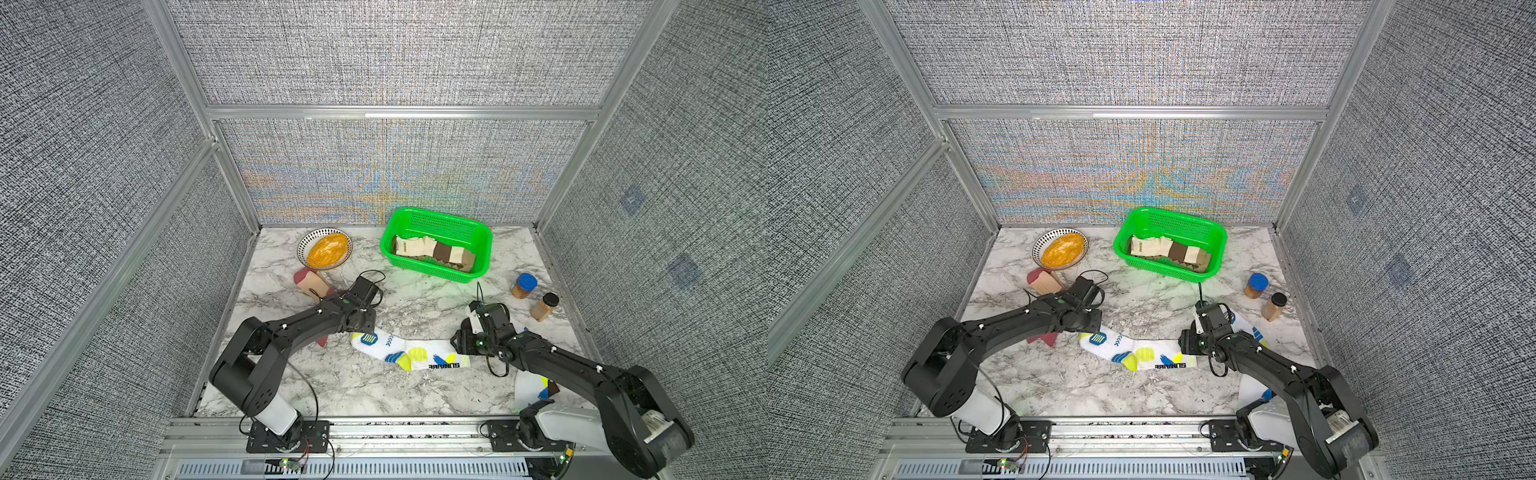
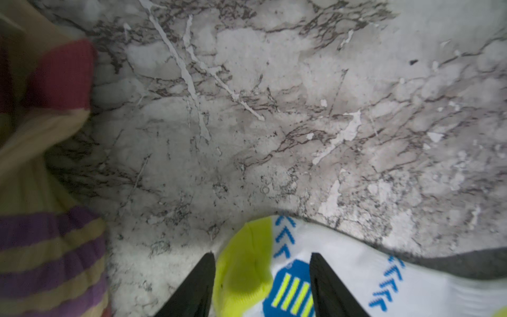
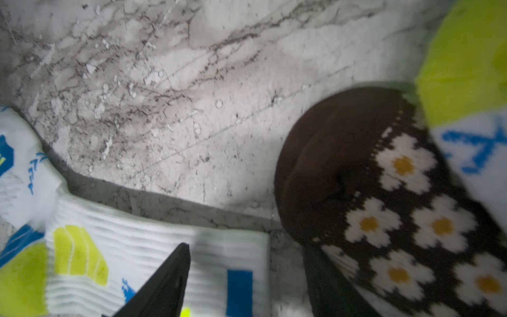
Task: Place the socks together as a pair
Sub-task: Adjust the sock at the center of the board.
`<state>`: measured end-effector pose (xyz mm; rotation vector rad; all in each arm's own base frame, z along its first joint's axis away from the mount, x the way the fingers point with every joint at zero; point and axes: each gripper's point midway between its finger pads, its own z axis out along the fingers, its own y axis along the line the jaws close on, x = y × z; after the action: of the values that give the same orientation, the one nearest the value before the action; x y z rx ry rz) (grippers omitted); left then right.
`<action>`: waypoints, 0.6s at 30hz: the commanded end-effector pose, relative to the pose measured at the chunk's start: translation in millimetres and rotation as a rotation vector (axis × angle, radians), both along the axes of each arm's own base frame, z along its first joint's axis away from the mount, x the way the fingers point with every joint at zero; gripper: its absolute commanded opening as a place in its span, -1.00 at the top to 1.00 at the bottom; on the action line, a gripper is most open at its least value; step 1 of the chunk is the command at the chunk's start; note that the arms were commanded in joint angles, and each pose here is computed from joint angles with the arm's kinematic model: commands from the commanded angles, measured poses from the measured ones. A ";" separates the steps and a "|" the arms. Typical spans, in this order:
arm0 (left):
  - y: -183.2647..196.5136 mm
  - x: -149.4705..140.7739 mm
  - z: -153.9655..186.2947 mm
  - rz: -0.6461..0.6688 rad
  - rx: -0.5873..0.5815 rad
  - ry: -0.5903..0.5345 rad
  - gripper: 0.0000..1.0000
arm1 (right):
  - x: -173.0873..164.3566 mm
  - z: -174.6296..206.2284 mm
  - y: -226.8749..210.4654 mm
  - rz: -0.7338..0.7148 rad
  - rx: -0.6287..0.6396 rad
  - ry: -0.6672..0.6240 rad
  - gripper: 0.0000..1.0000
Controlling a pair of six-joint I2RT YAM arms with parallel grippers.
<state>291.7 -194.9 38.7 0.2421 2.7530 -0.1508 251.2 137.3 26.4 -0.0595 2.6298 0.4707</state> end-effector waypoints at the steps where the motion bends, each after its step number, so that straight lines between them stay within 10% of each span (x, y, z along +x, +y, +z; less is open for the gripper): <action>1: -7.7 3.9 -12.4 -0.052 0.008 0.025 -0.14 | -4.3 -13.3 -4.7 -0.014 -0.030 0.049 -0.33; 5: -9.4 2.0 -30.8 -0.064 0.002 0.055 0.01 | -1.5 -17.5 -2.0 -0.012 -0.024 0.055 -0.17; 13: -11.5 -0.9 -21.7 -0.076 -0.054 0.029 0.80 | -4.7 9.4 32.8 0.096 0.108 0.016 0.94; 18: -17.8 15.5 24.5 -0.082 -0.115 -0.119 0.92 | 14.0 53.3 53.9 0.162 0.178 -0.130 1.00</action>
<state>297.7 -209.9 42.2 0.3114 2.6863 -0.2877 255.2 178.7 56.8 -0.1798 2.5445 0.6718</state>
